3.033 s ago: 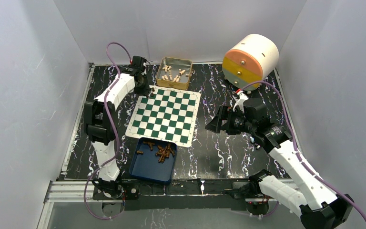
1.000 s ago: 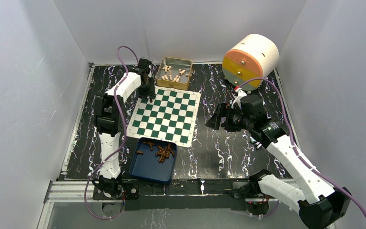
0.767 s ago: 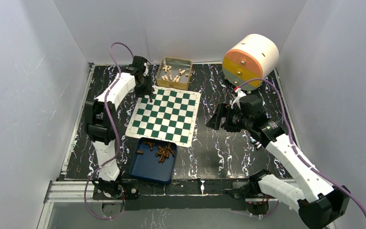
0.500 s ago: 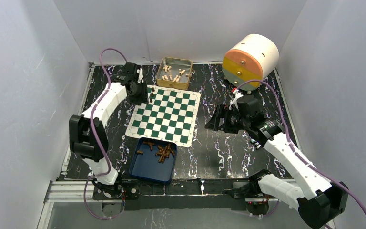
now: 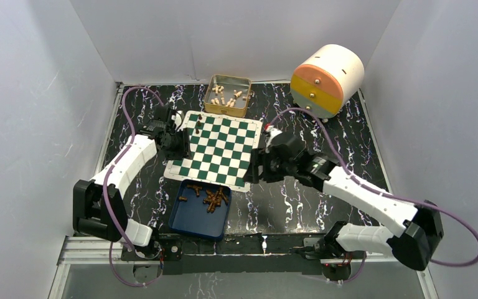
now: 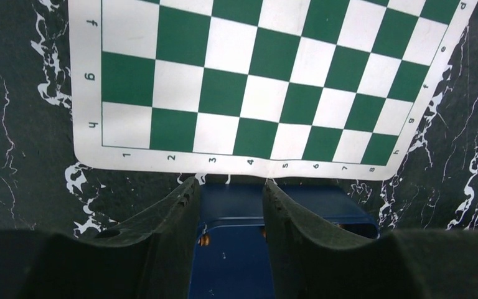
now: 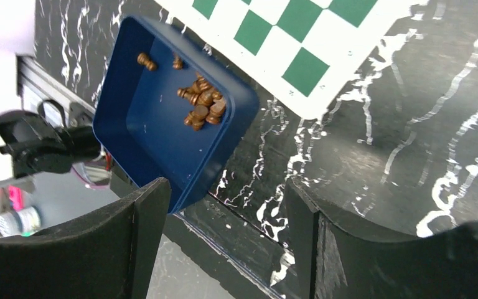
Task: Set up the chess pieces on the board
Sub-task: Pick up the chess piece from the storage box.
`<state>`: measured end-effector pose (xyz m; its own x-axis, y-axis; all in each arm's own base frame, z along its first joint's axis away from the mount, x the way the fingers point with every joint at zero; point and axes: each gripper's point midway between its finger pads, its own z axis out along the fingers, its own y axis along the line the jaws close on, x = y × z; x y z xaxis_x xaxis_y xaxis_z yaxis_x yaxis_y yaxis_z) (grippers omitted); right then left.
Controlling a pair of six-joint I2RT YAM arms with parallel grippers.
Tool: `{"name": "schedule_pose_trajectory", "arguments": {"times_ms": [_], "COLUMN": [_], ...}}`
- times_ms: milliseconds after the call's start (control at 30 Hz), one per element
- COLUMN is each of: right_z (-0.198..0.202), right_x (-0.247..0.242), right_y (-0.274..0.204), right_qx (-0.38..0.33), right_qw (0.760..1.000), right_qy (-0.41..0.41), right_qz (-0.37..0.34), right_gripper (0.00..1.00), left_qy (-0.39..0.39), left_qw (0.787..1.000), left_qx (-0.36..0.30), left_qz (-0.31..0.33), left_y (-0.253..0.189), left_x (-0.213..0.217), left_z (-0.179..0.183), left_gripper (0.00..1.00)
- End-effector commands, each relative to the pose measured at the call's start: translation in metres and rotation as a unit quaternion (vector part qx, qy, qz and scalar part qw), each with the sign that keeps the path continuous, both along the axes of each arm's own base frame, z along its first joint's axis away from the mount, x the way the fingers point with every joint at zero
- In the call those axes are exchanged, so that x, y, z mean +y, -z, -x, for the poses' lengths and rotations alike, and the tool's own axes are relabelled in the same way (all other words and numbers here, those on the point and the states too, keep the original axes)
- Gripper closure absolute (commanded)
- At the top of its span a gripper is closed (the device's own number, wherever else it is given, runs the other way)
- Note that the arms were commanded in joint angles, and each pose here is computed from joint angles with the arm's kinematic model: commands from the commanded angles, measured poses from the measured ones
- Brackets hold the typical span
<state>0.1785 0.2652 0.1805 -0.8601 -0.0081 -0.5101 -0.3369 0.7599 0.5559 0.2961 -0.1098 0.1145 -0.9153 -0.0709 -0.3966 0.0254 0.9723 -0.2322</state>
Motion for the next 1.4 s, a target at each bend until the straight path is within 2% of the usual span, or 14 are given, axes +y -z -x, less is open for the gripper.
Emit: {"name": "schedule_pose_trajectory", "arguments": {"times_ms": [0, 133, 233, 333, 467, 533, 667, 800, 867, 967, 1033, 1133, 1267, 1367], "right_z": [-0.001, 0.011, 0.012, 0.009, 0.017, 0.018, 0.02, 0.02, 0.02, 0.025, 0.026, 0.024, 0.027, 0.026], "right_x": [0.053, 0.086, 0.109, 0.124, 0.143, 0.15, 0.162, 0.165, 0.164, 0.164, 0.168, 0.172, 0.177, 0.182], "right_y": [-0.027, -0.018, -0.009, -0.004, -0.004, 0.004, 0.025, 0.049, 0.058, 0.063, 0.063, 0.066, 0.071, 0.082], "right_qx": [-0.089, -0.156, -0.199, -0.27, -0.336, -0.352, -0.347, -0.35, -0.36, -0.385, -0.408, -0.417, -0.417, -0.399], "right_qw": [0.995, 0.982, 0.967, 0.937, 0.894, 0.878, 0.864, 0.853, 0.843, 0.821, 0.807, 0.801, 0.788, 0.788], "right_qy": [-0.033, -0.104, -0.161, -0.222, -0.294, -0.322, -0.364, -0.386, -0.398, -0.421, -0.425, -0.428, -0.451, -0.468], "right_qz": [-0.016, 0.026, 0.007, -0.004, -0.04, -0.041, -0.027, -0.015, -0.01, -0.019, -0.035, -0.035, -0.035, -0.022], "right_gripper": [0.24, 0.24, 0.25, 0.33, 0.4, 0.41, 0.41, 0.48, 0.51, 0.51, 0.5, 0.5, 0.49, 0.5], "left_qy": [0.002, -0.009, 0.005, 0.017, 0.01, 0.011, 0.004, -0.027, -0.045, -0.085, -0.109, -0.126, -0.112, -0.103], "left_qw": [0.999, 0.999, 0.997, 0.991, 0.987, 0.985, 0.974, 0.981, 0.987, 0.993, 0.993, 0.989, 0.986, 0.983], "left_qx": [-0.04, -0.048, -0.034, -0.021, -0.019, -0.013, 0.006, -0.002, -0.006, 0.006, 0.0, 0.007, 0.01, 0.017], "left_qz": [0.014, 0.025, 0.071, 0.135, 0.159, 0.175, 0.226, 0.193, 0.156, 0.082, 0.054, 0.071, 0.124, 0.148], "left_y": [-0.012, -0.013, -0.016, -0.024, -0.035, -0.04, -0.044, -0.035, -0.028, -0.016, -0.012, -0.006, -0.004, -0.002], "left_x": [-0.002, -0.003, -0.019, -0.04, -0.047, -0.051, -0.064, -0.049, -0.034, 0.004, 0.025, 0.038, 0.023, 0.014], "left_z": [0.002, 0.004, 0.011, 0.019, 0.02, 0.02, 0.02, 0.011, 0.005, 0.004, 0.005, 0.009, 0.012, 0.015], "left_gripper": [0.6, 0.58, 0.57, 0.57, 0.57, 0.56, 0.57, 0.57, 0.57, 0.58, 0.58, 0.57, 0.57, 0.57]}}
